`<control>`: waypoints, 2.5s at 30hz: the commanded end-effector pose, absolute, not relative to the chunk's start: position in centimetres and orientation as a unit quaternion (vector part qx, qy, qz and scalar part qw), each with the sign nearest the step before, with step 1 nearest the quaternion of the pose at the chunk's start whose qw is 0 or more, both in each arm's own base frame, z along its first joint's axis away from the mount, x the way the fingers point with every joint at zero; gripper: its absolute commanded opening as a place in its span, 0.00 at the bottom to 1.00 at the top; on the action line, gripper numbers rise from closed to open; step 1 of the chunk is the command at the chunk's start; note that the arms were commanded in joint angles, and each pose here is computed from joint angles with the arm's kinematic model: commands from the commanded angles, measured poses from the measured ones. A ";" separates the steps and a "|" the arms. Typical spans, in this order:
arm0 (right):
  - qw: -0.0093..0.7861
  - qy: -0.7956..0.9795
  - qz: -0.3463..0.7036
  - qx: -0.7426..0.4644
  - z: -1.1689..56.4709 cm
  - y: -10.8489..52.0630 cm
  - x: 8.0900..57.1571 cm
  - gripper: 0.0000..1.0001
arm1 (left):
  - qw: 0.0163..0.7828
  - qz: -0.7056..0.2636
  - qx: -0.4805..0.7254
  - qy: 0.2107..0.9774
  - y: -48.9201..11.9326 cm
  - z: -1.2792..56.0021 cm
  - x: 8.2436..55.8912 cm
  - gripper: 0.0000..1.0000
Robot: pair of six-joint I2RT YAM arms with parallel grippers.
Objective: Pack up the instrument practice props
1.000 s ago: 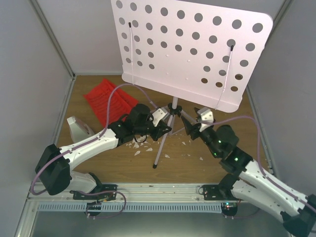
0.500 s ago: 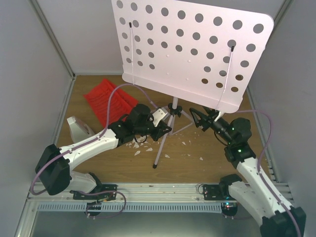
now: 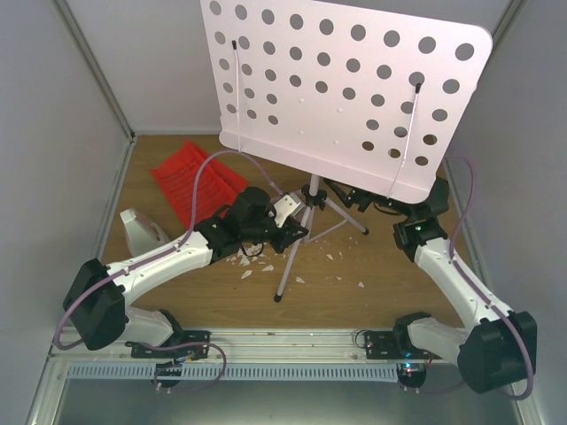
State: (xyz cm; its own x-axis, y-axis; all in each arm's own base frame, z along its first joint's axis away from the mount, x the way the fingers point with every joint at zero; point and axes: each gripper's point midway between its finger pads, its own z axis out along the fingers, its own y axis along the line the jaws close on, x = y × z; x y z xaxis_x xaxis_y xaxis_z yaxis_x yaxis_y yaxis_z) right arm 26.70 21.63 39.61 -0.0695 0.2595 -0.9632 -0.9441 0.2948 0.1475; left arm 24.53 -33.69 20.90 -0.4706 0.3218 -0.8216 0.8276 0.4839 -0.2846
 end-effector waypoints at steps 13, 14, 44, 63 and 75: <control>0.585 0.509 0.495 -0.391 41.1 24.2 28.0 0.49 | 0.362 -0.356 0.405 0.760 -34.6 21.4 23.3 0.00; 0.582 0.507 0.497 -0.396 41.2 24.4 27.9 0.48 | 0.362 -0.356 0.406 0.760 -34.6 21.4 23.3 0.00; 0.576 0.526 0.486 -0.393 38.4 25.5 26.1 0.00 | 0.475 -0.395 0.370 0.694 -35.6 31.6 24.9 0.00; 0.598 0.515 0.486 -0.376 39.0 24.9 24.4 0.01 | 0.602 -0.423 0.300 0.607 -33.0 43.4 24.8 0.00; 0.596 0.519 0.495 -0.361 37.9 25.2 23.6 0.01 | 0.638 -0.413 0.286 0.584 -32.7 46.9 25.5 0.00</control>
State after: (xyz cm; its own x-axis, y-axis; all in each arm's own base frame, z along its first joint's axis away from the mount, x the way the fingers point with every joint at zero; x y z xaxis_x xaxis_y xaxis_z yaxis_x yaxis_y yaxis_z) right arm 26.59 24.20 38.64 -0.0757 0.2480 -0.9658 -0.9247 0.3449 0.1611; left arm 23.45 -34.09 26.59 -0.3938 0.3095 -0.8655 0.8517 0.4770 -0.2170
